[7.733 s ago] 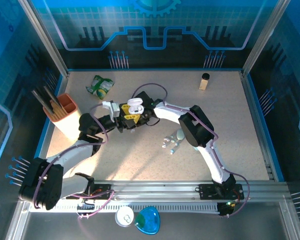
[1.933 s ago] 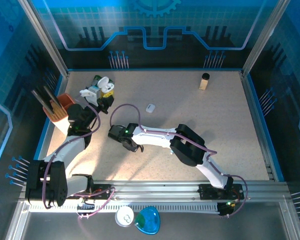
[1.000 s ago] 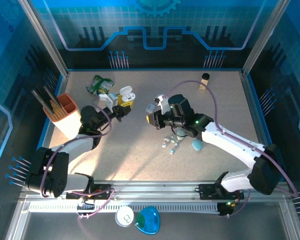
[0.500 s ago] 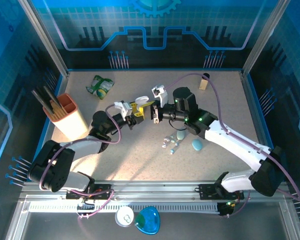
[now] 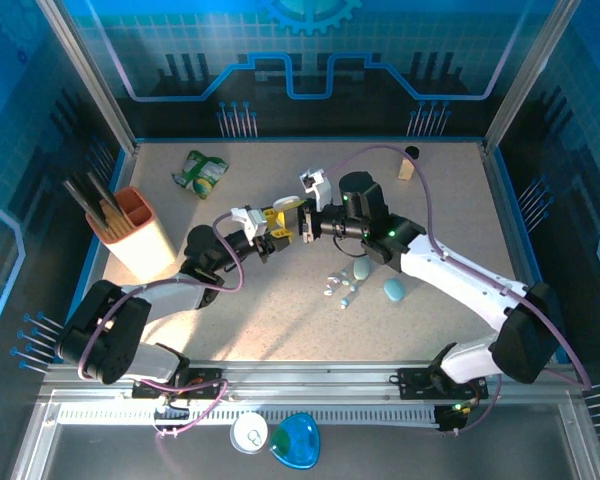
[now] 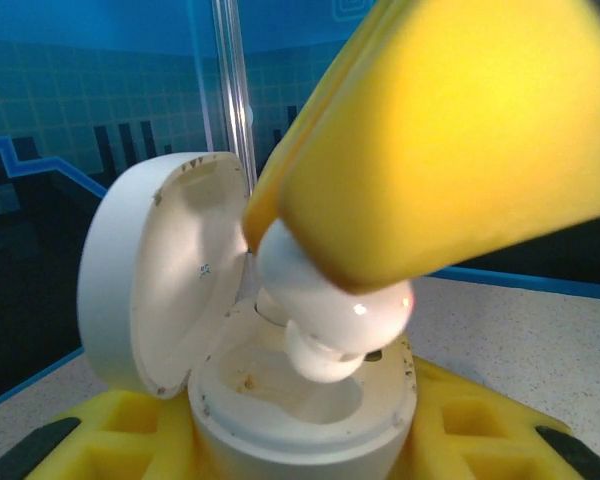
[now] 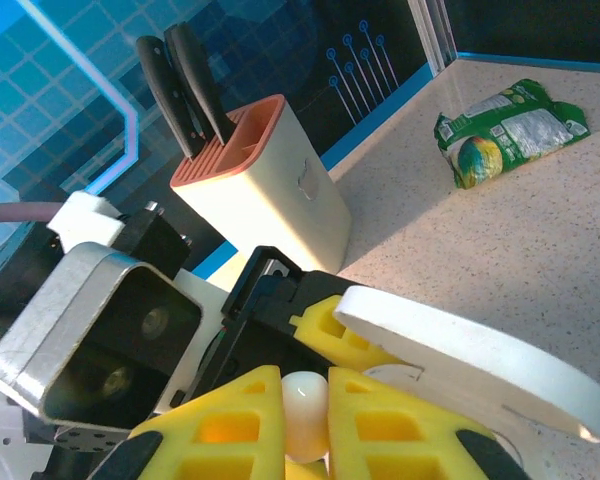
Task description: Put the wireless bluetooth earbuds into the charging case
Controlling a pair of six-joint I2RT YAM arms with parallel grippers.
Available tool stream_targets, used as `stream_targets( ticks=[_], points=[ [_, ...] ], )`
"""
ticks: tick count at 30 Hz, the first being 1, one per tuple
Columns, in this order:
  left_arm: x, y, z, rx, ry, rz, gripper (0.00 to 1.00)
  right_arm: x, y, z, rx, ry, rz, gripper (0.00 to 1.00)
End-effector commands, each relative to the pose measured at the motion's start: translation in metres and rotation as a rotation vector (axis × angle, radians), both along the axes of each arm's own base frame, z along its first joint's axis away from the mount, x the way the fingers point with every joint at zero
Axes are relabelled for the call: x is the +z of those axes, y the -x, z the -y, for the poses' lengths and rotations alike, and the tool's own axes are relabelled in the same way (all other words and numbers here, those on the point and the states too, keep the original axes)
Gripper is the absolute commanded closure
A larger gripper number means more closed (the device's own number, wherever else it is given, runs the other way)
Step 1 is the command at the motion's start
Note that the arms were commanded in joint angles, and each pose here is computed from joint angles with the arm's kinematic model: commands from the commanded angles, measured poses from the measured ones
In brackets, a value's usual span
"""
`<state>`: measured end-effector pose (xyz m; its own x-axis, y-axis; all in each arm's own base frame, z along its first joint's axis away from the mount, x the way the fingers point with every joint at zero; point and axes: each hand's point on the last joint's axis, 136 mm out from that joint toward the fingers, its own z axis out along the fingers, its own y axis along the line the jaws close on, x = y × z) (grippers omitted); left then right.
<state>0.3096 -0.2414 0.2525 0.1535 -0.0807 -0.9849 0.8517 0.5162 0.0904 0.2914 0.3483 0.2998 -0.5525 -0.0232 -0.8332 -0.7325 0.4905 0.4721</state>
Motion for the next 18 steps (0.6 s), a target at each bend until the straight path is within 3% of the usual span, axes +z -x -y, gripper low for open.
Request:
stream_targets(
  ticks=[1, 18],
  points=[
    [0.005, 0.005, 0.001, -0.003, 0.003, 0.055, 0.68, 0.006, -0.008, -0.001, -0.014, -0.026, 0.008, 0.86],
    [0.014, -0.011, -0.005, 0.082, 0.032, 0.050, 0.69, -0.025, -0.014, -0.001, -0.035, 0.028, -0.066, 0.84]
  ],
)
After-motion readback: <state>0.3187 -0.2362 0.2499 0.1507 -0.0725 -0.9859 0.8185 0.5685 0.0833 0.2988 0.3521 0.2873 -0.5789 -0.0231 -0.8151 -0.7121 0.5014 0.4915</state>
